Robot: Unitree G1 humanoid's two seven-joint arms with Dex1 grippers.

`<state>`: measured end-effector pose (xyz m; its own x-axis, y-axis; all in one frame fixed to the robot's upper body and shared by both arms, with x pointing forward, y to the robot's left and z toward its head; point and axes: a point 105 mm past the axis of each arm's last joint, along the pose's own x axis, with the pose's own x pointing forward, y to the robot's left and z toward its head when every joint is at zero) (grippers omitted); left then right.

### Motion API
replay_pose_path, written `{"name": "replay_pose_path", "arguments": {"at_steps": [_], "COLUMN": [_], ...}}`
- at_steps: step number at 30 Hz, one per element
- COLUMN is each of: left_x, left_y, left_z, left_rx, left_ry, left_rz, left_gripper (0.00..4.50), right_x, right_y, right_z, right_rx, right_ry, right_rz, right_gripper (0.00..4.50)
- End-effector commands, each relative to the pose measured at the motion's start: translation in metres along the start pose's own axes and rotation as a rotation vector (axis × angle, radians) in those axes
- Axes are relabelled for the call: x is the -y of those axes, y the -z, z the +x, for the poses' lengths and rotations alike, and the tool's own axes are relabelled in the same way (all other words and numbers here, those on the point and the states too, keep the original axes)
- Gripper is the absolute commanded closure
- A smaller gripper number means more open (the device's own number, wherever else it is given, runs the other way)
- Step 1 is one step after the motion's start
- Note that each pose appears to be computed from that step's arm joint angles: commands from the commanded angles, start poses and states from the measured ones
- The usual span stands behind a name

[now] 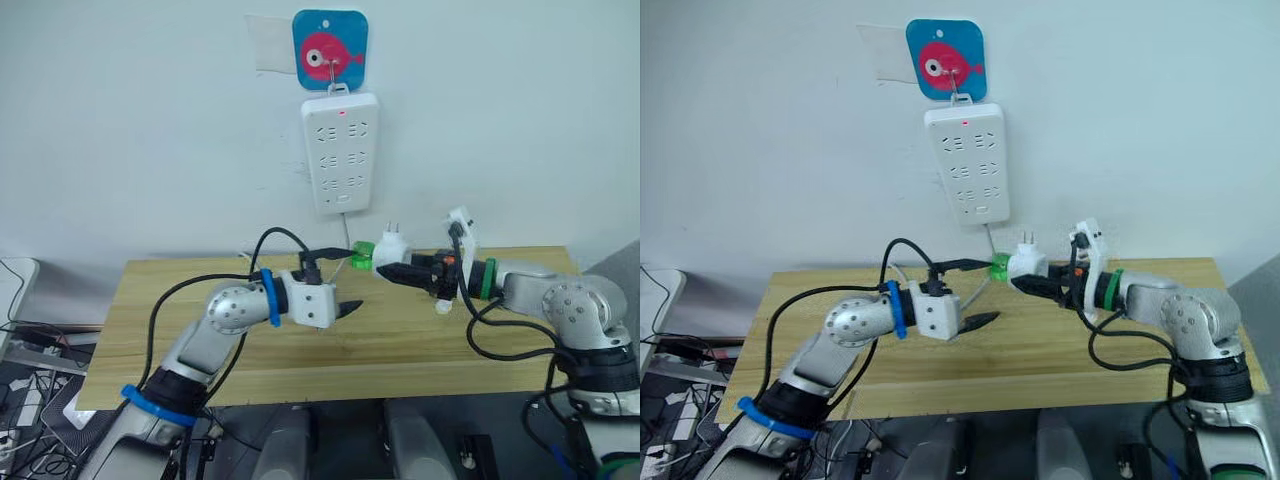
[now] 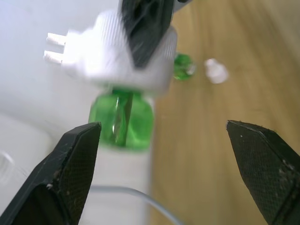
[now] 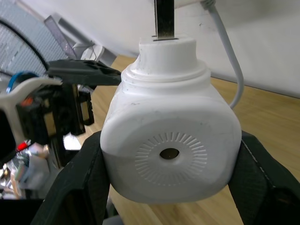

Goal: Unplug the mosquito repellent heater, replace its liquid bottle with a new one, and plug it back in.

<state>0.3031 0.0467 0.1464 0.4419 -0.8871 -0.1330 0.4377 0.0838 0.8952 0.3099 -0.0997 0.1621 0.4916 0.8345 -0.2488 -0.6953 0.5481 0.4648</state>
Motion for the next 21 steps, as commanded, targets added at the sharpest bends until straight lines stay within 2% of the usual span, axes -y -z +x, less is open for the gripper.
{"name": "replay_pose_path", "arguments": {"at_steps": [1,17,18,21], "left_x": [-0.006,-0.008,-0.008,-0.006], "left_y": [0.000,0.007,0.008,0.009], "left_z": [0.005,0.018,0.018,0.017], "left_rx": [-0.019,-0.079,-0.082,-0.095], "left_ry": [-0.047,-0.016,-0.014,-0.006], "left_rz": [0.070,0.081,0.078,0.071], "left_gripper": [0.00,0.00,0.39,1.15], "right_x": [-0.009,-0.022,-0.022,-0.022], "right_y": [-0.005,0.001,0.001,0.000], "right_z": [-0.006,0.000,0.001,0.001], "right_rx": [0.004,-0.024,-0.023,-0.018], "right_ry": [-0.002,-0.011,-0.010,-0.007], "right_rz": [0.004,-0.007,-0.007,-0.002], "right_gripper": [1.54,1.54,1.54,1.54]}}
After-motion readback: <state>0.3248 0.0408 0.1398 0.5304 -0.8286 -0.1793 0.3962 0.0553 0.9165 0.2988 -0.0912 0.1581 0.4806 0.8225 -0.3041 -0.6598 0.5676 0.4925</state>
